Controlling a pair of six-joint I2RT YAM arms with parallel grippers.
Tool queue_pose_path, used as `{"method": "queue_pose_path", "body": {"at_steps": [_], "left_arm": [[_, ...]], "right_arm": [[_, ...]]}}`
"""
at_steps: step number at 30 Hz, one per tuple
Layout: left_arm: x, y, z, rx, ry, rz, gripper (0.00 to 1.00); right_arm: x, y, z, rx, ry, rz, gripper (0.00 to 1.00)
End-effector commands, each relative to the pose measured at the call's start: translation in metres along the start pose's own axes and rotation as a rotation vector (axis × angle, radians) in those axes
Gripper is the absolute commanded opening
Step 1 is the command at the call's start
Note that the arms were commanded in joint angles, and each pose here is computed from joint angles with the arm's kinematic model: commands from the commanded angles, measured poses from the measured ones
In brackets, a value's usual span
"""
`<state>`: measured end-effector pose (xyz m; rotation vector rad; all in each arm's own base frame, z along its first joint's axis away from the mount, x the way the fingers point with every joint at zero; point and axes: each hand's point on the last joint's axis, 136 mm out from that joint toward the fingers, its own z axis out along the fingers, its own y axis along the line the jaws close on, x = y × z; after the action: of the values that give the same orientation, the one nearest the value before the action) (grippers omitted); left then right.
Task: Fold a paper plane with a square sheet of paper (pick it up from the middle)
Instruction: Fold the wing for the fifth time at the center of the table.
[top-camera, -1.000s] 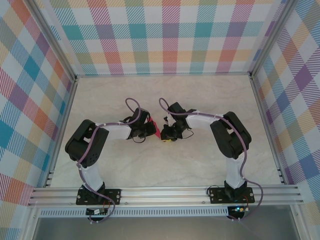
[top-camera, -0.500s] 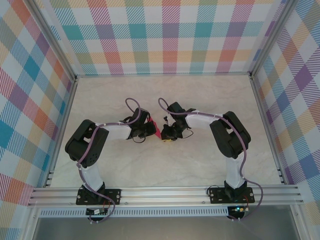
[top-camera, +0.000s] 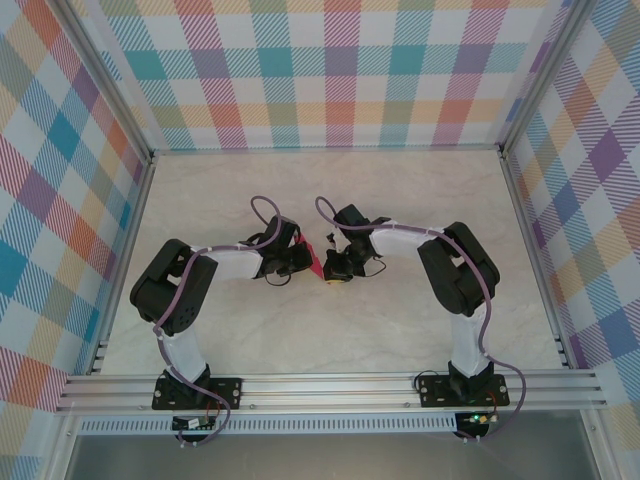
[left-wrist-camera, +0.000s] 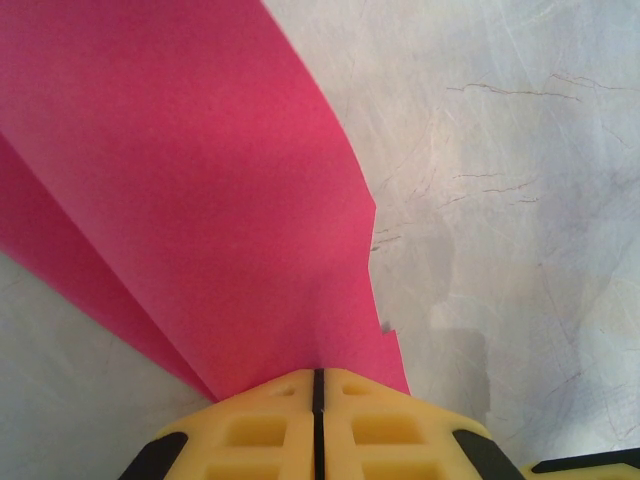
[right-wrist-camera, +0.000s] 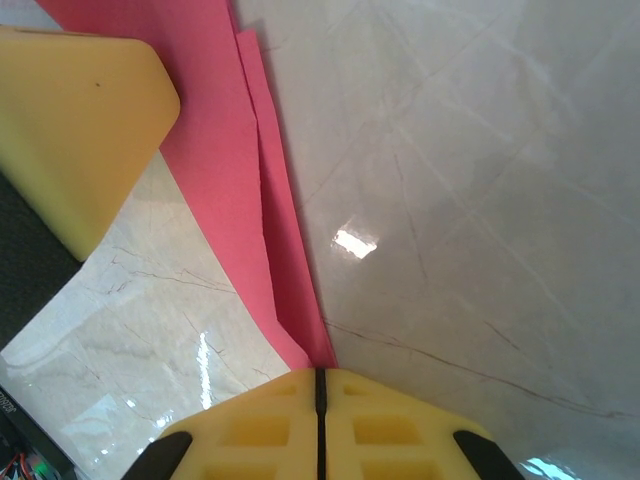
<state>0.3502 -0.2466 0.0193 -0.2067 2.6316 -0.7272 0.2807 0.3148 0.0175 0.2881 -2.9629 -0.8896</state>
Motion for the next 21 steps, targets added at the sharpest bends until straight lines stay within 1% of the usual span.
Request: {"method": "queue_pose_path", "body": {"at_steps": [1,11,21], "left_arm": [[0.042,0.046,0.012,-0.166,0.132,-0.024,0.09],[0.043,0.05,0.012,-0.182,0.134,-0.02,0.08],[0.043,0.05,0.012,-0.184,0.135,-0.02,0.08]], "right_arm": [[0.01,-0.018,0.009,0.063,0.037,0.035,0.07],[0.025,-0.027,0.002,0.047,0.056,0.077,0.08],[0.035,-0.029,-0.009,0.068,0.043,0.093,0.02]]}}
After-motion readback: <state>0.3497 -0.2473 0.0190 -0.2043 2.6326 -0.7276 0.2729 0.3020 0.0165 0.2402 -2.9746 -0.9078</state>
